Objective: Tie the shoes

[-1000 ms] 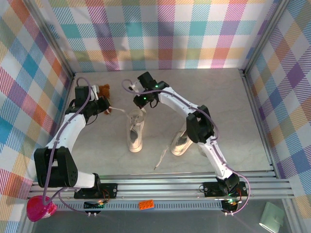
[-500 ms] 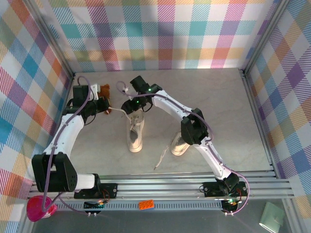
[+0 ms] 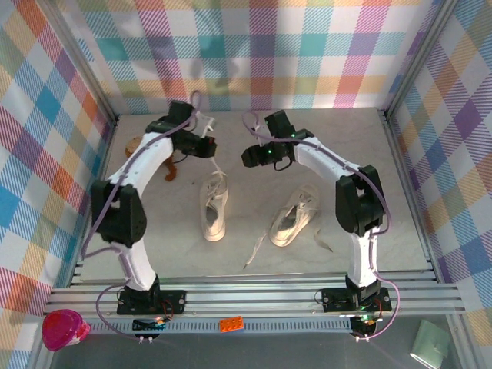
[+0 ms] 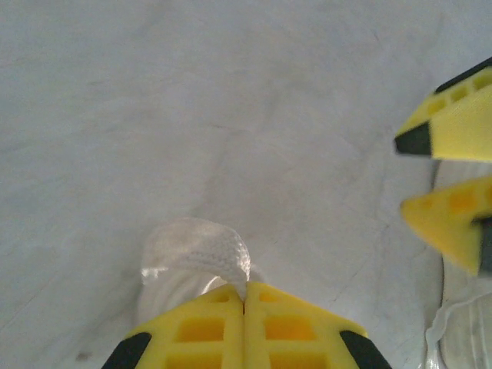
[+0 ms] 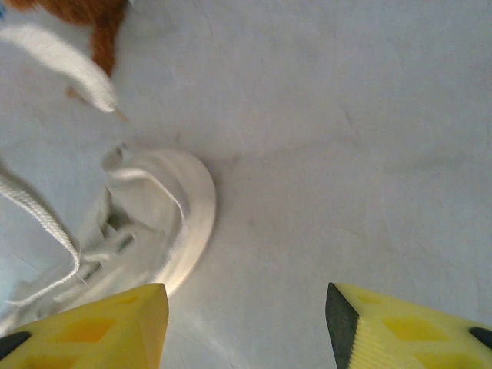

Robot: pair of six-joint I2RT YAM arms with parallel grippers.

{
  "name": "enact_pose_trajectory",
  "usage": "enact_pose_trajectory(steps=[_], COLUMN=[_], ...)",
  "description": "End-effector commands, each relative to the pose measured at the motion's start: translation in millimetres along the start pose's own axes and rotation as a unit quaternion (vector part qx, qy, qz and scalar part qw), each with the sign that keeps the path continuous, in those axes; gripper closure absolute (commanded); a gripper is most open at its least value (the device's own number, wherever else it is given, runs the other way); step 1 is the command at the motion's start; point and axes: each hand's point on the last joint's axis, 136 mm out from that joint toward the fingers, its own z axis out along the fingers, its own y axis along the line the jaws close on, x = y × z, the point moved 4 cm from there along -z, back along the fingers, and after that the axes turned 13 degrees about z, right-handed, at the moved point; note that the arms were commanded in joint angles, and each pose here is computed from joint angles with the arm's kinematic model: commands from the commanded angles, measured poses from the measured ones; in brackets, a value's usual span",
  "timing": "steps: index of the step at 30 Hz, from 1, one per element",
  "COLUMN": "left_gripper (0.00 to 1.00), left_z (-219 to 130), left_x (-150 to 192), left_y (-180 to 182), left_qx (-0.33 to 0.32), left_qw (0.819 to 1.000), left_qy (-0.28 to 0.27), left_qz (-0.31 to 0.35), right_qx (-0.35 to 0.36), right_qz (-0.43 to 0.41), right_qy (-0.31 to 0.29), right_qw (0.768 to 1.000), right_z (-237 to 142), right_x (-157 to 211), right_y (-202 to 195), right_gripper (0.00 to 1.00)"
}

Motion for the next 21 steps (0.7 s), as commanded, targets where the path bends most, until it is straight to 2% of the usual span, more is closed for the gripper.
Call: enact_pose_trajectory(steps=[1,4,5,8,9,14,18,21], left_gripper=[1.00,1.00,0.95,0.69,0.67,0.63,0.63,0.63], left_z=[22,40,44,47,45,20,6,6], left_x=[14,19,21,27,28,28,29,36], left_y=[-29,-22,-16,7,15,41,21,-4], left_qx=[0.050,0.039,0.019,-0.041,-0.056,-0.091,-0.066,-0.062], left_qw=[0.994,0.992,0.992,0.991,0.990,0.992,0.996,0.995], left_qy=[0.082,0.103,0.110,0.122,0.121,0.081,0.054,0.054], left_qz=[0.059,0.058,0.057,0.046,0.036,-0.019,0.007,0.055], right_qx=[0.005,0.008,0.009,0.005,0.002,-0.010,-0.011,0.028], right_qz=[-0.028,-0.017,-0.016,-0.004,0.000,0.033,0.041,0.048], right_qy=[-0.023,-0.024,-0.024,-0.017,-0.015,-0.008,0.001,0.003], right_qw=[0.999,1.000,1.000,1.000,1.000,0.999,0.999,0.998], right_z=[-3,-4,-4,1,3,14,22,26], right_x=[5,12,13,15,15,17,21,20], right_y=[-3,-12,-13,-14,-14,-15,-17,-28], right_gripper=[0.43,0.44,0.44,0.45,0.46,0.53,0.57,0.58])
